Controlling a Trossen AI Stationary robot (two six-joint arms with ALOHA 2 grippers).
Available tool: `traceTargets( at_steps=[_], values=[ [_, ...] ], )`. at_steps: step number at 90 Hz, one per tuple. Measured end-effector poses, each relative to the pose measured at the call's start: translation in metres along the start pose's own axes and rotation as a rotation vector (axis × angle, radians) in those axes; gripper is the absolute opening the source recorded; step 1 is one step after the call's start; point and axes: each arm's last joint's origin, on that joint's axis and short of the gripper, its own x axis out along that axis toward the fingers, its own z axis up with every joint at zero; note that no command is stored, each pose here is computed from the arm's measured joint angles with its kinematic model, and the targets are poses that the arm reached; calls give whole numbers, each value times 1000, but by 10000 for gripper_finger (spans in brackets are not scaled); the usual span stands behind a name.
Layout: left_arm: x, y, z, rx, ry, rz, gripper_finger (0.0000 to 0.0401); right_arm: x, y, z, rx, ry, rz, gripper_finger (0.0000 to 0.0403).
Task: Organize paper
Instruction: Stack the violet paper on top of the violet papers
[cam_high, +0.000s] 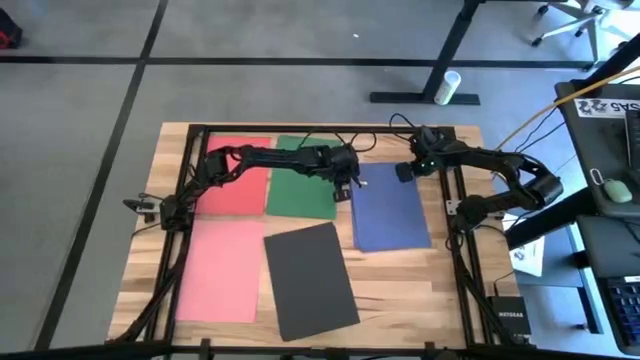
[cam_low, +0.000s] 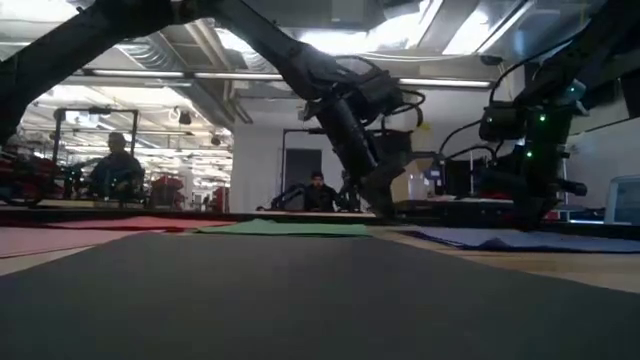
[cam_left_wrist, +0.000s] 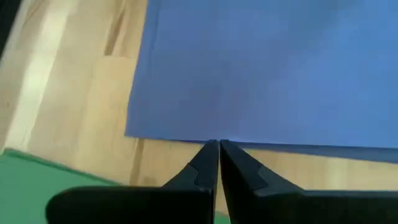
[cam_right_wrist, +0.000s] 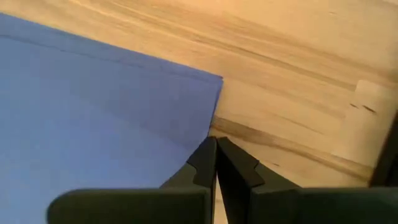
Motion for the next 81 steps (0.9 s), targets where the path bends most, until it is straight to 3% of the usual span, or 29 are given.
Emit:
traceTargets(
  at_steps=[81],
  values=[
    [4,21,-13,-30,80,32,0,-4,0,-1,-17,-13,18,0]
  ],
)
